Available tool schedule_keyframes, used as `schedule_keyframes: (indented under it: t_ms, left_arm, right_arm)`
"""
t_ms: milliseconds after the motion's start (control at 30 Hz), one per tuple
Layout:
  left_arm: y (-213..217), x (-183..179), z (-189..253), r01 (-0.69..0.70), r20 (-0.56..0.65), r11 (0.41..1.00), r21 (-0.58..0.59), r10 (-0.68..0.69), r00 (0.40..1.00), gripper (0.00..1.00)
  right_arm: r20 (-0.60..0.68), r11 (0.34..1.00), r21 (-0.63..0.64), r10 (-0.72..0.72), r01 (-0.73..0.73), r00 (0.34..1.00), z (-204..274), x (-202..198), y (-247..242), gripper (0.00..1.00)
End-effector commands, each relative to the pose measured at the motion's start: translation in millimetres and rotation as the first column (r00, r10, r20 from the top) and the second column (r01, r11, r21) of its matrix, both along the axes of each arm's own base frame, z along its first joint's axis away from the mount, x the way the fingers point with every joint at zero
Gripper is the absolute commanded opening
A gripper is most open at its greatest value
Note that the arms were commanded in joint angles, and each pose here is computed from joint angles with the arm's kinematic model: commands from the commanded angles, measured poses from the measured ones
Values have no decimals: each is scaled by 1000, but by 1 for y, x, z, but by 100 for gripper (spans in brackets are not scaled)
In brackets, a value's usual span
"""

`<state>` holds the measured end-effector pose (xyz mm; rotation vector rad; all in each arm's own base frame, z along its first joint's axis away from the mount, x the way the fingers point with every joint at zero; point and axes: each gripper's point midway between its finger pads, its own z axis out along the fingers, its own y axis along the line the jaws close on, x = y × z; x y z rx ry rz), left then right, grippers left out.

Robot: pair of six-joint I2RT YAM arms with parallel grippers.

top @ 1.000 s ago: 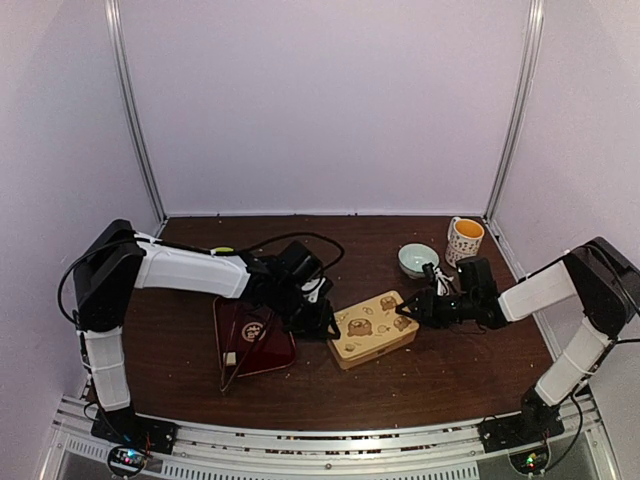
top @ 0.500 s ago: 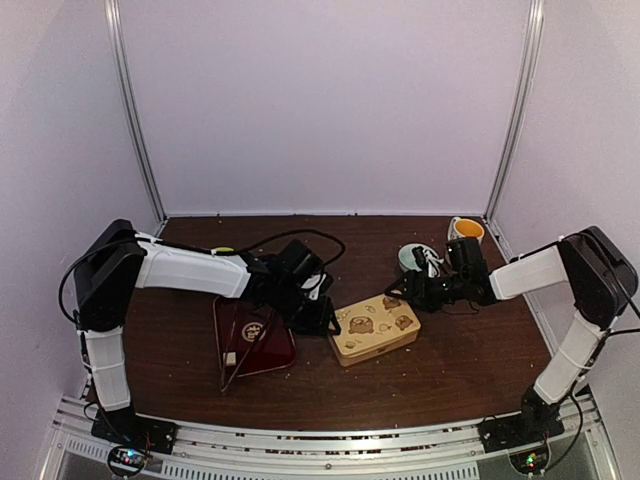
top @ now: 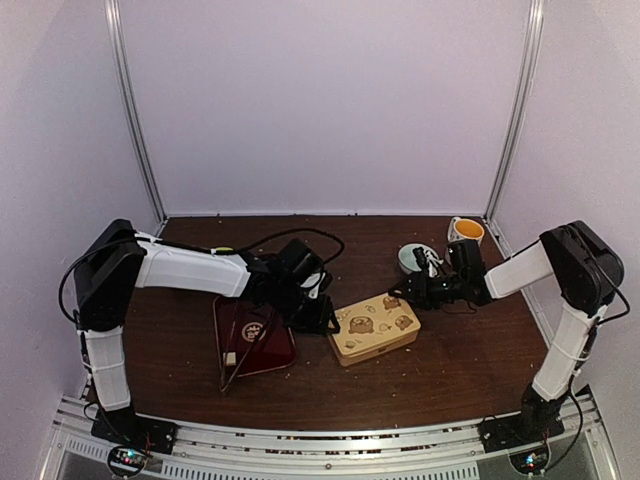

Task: Pack the chocolate

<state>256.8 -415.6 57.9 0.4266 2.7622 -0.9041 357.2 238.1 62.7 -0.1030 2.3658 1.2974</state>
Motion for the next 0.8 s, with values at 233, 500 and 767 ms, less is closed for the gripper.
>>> schedule_keyframes:
  t_ms: [233,500,767]
  left_arm:
    - [-1,18,-12,-20,49,999,28,18,999,30]
    - [-1,18,-13,-19,49,999,32,18,999,30]
    - [-3,18,-21,-18,32,999,36,17,999,30]
  right_arm:
    - [-114,999,29,-12,15,993,-35,-23,-2,34]
    - [-131,999,25,-23,27,991,-42,-25,-4,30]
    - [-187,997,-55,-64,54,980,-66,-36,-15,21]
